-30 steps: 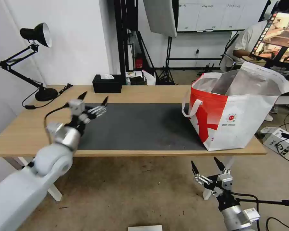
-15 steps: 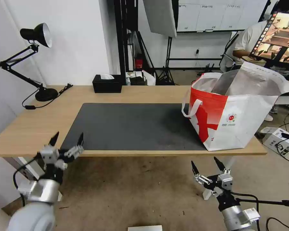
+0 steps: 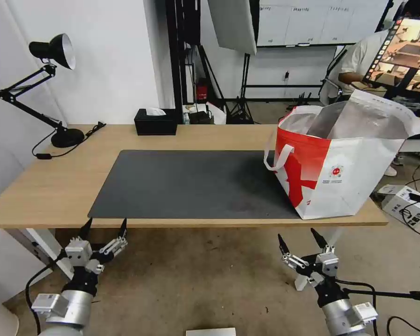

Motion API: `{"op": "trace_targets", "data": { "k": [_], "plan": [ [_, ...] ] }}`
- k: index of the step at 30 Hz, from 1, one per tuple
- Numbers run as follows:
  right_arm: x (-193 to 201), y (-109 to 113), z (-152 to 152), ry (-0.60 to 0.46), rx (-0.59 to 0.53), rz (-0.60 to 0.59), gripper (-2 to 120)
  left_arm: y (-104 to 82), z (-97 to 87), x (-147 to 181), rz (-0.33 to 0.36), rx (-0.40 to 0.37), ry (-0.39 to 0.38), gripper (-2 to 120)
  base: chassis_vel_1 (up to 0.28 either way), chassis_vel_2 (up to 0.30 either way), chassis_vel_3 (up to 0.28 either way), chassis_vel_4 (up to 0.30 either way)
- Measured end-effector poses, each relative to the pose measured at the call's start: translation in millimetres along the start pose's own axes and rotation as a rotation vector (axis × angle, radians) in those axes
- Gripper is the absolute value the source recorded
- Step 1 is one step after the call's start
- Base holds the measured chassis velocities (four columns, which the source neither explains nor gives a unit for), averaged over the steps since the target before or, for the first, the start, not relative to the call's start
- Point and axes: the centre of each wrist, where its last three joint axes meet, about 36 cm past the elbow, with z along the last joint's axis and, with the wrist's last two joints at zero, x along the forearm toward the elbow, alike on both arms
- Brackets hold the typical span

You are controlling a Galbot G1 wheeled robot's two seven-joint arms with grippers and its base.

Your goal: Pick up the trash from the table and place it into the takeout bag.

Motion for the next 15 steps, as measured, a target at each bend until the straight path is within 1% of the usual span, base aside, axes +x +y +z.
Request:
{"op": "trace_targets", "data": {
  "k": [7,15],
  "plan": [
    [0.0,0.0,0.0,0.000,0.000,0.000,100,-7.0,7.0,1.6,0.004,0.015,0.019,100,0.000,0.000,0.000,0.000],
    [0.0,0.0,0.0,0.000,0.000,0.000,100,-8.1,9.4,0.9,-0.005,0.022,0.023,100,0.000,0.000,0.000,0.000]
  ]
}}
